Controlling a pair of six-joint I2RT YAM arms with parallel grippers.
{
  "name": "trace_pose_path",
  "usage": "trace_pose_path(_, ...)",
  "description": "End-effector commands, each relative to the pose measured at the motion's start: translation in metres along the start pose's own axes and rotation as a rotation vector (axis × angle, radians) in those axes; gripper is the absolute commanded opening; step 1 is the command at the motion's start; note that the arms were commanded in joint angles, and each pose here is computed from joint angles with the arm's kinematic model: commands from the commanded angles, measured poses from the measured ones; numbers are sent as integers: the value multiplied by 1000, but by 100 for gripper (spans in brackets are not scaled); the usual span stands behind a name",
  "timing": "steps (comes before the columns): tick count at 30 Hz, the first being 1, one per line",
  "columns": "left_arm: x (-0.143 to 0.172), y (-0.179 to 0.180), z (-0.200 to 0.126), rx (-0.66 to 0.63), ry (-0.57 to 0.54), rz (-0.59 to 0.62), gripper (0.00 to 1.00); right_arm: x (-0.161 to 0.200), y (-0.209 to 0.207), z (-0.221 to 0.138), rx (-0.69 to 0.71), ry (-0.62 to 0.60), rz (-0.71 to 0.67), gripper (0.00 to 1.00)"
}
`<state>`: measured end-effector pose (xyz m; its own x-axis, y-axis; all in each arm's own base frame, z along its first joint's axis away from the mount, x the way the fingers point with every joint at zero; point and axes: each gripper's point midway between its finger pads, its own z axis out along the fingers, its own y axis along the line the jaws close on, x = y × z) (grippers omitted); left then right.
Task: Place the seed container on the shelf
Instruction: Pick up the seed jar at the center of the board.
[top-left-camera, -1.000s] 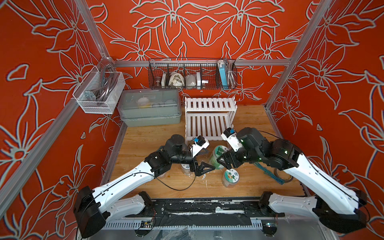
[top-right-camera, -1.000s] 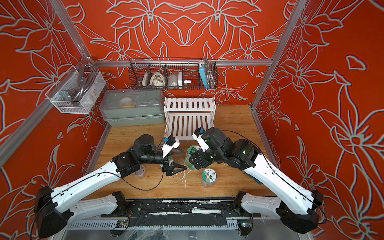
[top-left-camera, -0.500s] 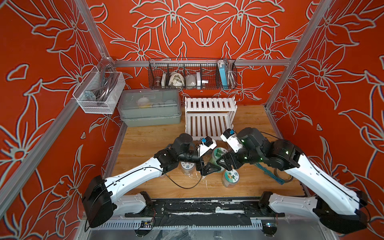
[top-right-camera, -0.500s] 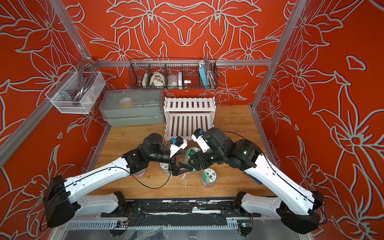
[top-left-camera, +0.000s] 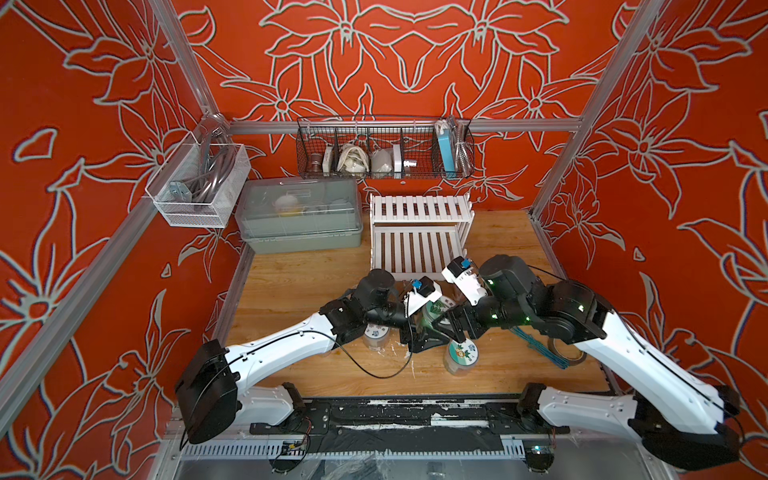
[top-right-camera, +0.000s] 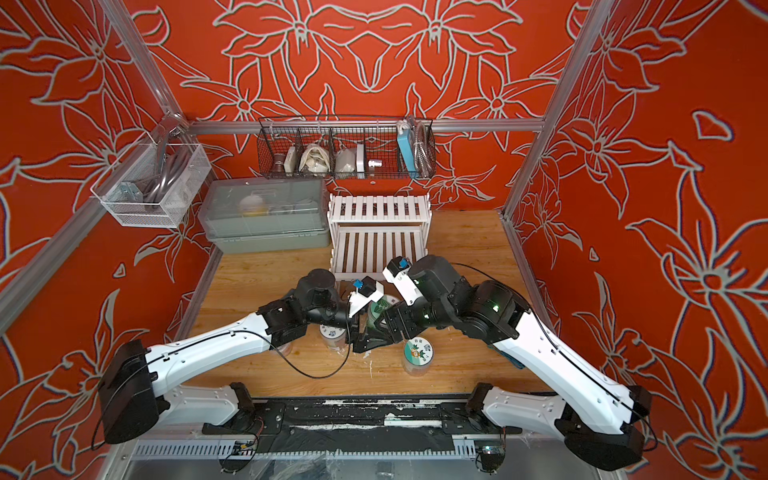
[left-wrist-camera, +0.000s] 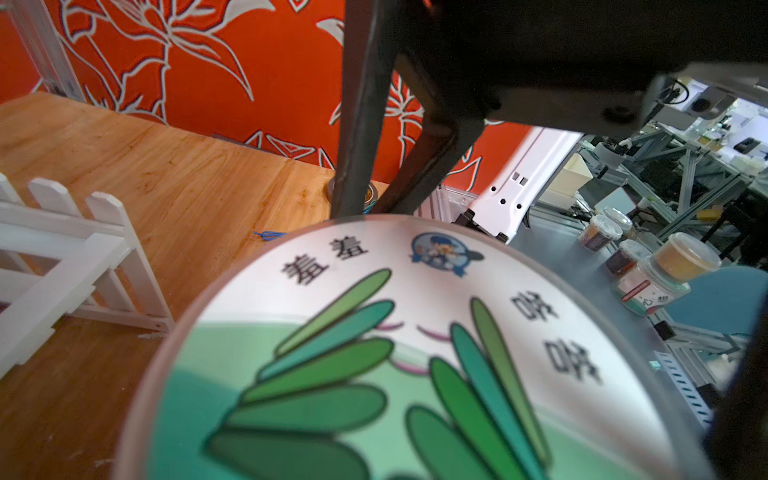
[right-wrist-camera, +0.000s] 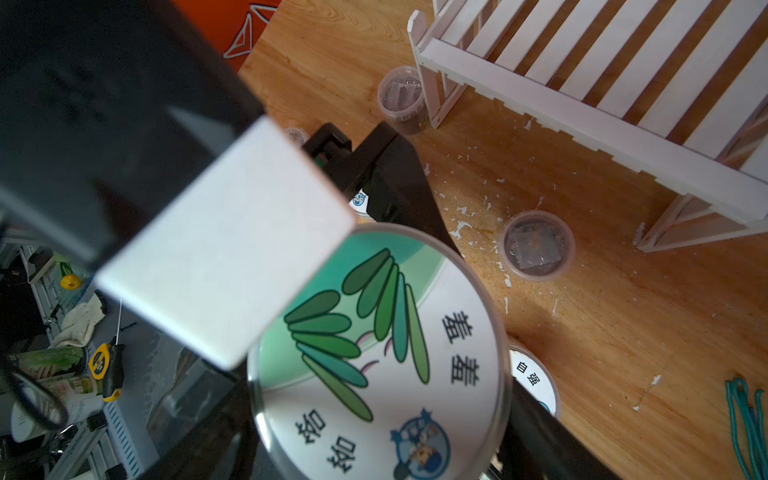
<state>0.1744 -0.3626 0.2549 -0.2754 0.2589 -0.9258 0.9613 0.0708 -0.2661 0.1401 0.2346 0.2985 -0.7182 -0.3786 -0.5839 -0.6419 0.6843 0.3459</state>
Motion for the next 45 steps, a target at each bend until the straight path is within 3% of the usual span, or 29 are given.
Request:
trace_pose_path(1,-18,-8,-1,29,-33,36,91,-11,6,-11,-27,-57,-23,50)
trace_pose_path(4,-20,-9,-3,28,-40,40,96,-9,5,-11,-20,-51,-30,50)
trace_pose_path(11,-26,-13,-6,33,-56,45,98,-9,3,-12,-10,-52,-35,49)
trace_pose_path(16,-26,-13,-7,32,-53,48,90,-10,4,-13,-14,-56,-41,49)
trace_pose_path(19,-25,-14,-6,40,-47,46,80,-9,3,-12,-10,-54,-45,49)
trace_pose_path(23,-25,-14,-6,37,-48,46,75,-2,-2,-10,14,-20,-39,61)
trace_pose_path(27,-27,-9,-9,-3,-71,60,74,-4,-5,-17,37,-36,-40,83)
trace_pose_path(35,-42,13,-22,-182,-155,110,72,-16,-12,-61,102,-166,-71,97)
trace_pose_path(41,-58,33,-42,-360,-223,150,72,-16,-35,-95,238,-240,-70,97)
trace_pose_path(45,-75,55,-64,-546,-292,163,72,-15,-47,-105,283,-321,-30,97)
